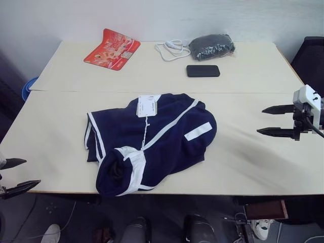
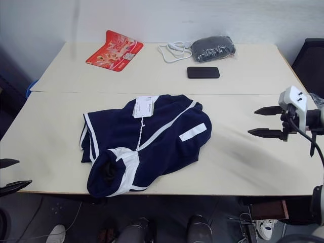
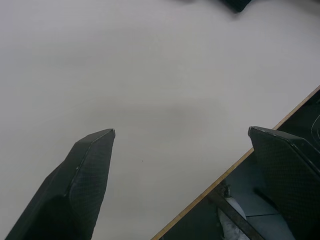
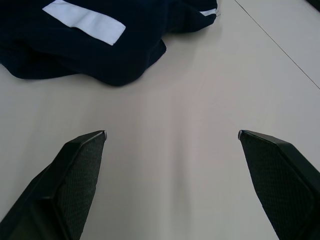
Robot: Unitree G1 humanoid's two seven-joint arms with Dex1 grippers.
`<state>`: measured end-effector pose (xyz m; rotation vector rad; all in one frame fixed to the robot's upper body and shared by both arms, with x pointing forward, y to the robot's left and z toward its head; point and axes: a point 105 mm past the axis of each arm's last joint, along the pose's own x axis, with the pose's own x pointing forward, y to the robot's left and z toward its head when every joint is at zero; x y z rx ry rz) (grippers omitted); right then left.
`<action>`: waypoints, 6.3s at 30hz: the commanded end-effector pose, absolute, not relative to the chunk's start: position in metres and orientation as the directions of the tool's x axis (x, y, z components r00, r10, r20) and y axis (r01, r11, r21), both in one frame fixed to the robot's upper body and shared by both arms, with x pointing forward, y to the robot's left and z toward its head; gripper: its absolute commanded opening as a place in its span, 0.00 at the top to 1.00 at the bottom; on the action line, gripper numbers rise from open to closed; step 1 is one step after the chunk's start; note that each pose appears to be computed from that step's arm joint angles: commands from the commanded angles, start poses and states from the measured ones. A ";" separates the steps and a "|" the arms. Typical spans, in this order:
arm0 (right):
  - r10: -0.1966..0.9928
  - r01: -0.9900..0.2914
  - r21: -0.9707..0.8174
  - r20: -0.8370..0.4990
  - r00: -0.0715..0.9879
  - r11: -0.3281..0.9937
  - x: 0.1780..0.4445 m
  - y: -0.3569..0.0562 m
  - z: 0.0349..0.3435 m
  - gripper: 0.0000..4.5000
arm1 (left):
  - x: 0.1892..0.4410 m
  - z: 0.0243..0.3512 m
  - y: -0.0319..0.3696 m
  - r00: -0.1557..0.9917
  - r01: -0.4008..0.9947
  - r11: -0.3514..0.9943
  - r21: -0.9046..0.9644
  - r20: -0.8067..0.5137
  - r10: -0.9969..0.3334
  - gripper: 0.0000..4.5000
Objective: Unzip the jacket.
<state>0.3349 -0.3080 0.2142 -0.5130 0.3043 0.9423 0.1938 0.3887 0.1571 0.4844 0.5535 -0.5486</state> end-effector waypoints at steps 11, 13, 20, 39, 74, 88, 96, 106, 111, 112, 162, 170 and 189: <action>0.697 -0.809 -0.368 -0.417 0.584 0.458 0.332 -0.307 0.233 0.01 | 0.197 0.164 0.379 0.718 0.618 0.731 0.290 -0.588 -0.373 0.00; 0.695 -0.809 -0.372 -0.419 0.585 0.456 0.332 -0.307 0.233 0.01 | 0.197 0.165 0.378 0.715 0.620 0.730 0.286 -0.590 -0.376 0.00; 0.698 -0.814 -0.342 -0.421 0.579 0.469 0.332 -0.306 0.231 0.01 | 0.201 0.166 0.373 0.701 0.631 0.730 0.265 -0.597 -0.389 0.00; 0.672 -0.794 -0.407 -0.430 0.603 0.452 0.333 -0.307 0.235 0.01 | 0.214 0.186 0.314 0.625 0.747 0.632 0.205 -0.540 -0.564 0.00; 0.541 -0.414 -0.746 -0.664 0.515 -0.521 0.413 -0.134 0.186 0.00 | 0.243 0.103 0.153 0.299 0.948 0.275 0.159 -0.740 -0.602 0.41; 0.365 -0.567 -0.641 -0.764 0.532 -0.517 0.405 -0.201 0.171 0.97 | 0.248 0.099 0.167 0.312 0.946 0.253 0.201 -0.766 -0.562 1.00; 0.379 -0.801 -0.475 -0.862 0.338 -0.365 0.360 -0.257 0.151 1.00 | 0.288 0.098 0.216 0.419 0.907 0.143 0.396 -0.818 -0.394 1.00; 0.612 -0.927 -0.349 -0.766 0.196 -0.139 0.265 -0.235 0.123 1.00 | 0.353 0.122 0.246 0.586 0.790 0.103 0.604 -0.697 -0.413 1.00; 0.648 -0.955 -0.295 -0.734 0.203 -0.034 0.227 -0.210 0.108 1.00 | 0.348 0.120 0.242 0.519 0.803 0.001 0.595 -0.699 -0.492 1.00; 0.646 -0.949 -0.315 -0.725 0.237 -0.005 0.227 -0.208 0.106 1.00 | 0.341 0.118 0.241 0.486 0.820 -0.018 0.573 -0.712 -0.507 1.00; 0.781 -0.569 -0.771 -0.531 0.328 -0.285 0.322 -0.098 0.217 0.00 | 0.284 0.203 0.233 0.406 0.913 0.292 0.285 -0.569 -0.715 0.01; 0.769 -0.432 -0.800 -0.564 0.301 -0.417 0.360 -0.027 0.183 0.35 | 0.312 0.193 0.202 0.384 0.917 0.236 0.322 -0.549 -0.742 0.00; 0.769 -0.283 -0.844 -0.533 0.352 -0.455 0.378 0.002 0.173 0.70 | 0.313 0.179 0.198 0.369 0.921 0.206 0.331 -0.569 -0.735 0.00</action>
